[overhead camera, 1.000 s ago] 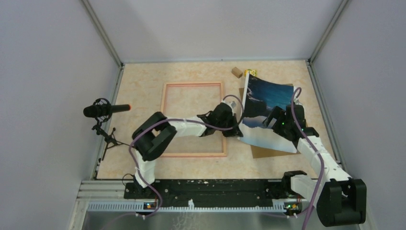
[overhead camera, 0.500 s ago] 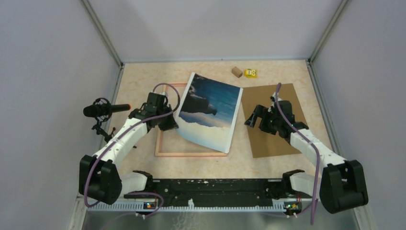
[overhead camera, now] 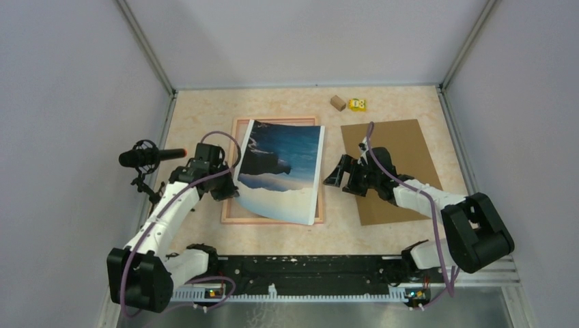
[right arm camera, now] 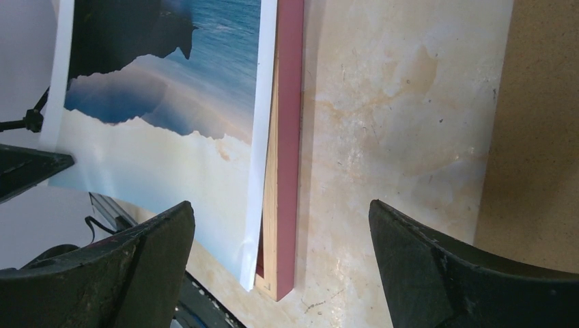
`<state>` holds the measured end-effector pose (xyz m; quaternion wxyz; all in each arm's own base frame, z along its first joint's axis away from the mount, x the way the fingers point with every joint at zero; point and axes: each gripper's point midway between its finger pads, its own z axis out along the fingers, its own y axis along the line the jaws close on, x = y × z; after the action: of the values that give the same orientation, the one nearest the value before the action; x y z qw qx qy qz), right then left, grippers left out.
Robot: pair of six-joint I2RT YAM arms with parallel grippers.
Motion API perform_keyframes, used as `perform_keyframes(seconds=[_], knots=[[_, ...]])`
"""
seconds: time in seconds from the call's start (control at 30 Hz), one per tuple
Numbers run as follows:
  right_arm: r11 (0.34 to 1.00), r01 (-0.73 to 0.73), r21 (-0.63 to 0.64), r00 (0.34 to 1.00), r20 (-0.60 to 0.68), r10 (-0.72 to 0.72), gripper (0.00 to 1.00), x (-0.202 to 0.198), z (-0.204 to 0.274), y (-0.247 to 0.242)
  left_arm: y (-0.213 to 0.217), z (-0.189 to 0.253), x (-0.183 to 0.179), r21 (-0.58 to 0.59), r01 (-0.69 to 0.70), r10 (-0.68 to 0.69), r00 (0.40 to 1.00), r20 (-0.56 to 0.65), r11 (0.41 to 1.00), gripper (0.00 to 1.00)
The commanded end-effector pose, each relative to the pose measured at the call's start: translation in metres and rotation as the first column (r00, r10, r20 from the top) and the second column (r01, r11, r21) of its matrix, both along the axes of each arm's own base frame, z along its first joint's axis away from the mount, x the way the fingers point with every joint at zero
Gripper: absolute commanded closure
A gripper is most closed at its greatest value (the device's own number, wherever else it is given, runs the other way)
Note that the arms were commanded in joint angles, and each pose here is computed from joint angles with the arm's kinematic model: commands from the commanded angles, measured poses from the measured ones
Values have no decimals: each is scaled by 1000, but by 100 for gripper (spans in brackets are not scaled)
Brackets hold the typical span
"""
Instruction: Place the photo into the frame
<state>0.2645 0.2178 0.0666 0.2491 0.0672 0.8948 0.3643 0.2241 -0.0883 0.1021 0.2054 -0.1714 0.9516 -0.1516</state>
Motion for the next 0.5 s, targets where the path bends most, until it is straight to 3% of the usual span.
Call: perform_keyframes(seconds=[0.0,0.13,0.27,0.37,0.47], knots=[[1000,3,-22,1000,30,-2,5,2,0,1,34,78,27,158,-74,37,974,225,985,100],[999,-1,-50,1000,26,3,5,-1,-4,-4,78,164,34,309,-230,78,898,434,923,100],[999,-21,-50,999,23,22,6,-4,-3,-3,82,240,36,302,-247,4,780,626,921,100],[998,-18,-58,999,31,20,6,-6,1,-5,54,276,47,270,-105,-115,716,689,957,100],[997,0,-71,999,48,3,6,-6,5,-10,14,282,60,254,103,-251,707,661,962,100]])
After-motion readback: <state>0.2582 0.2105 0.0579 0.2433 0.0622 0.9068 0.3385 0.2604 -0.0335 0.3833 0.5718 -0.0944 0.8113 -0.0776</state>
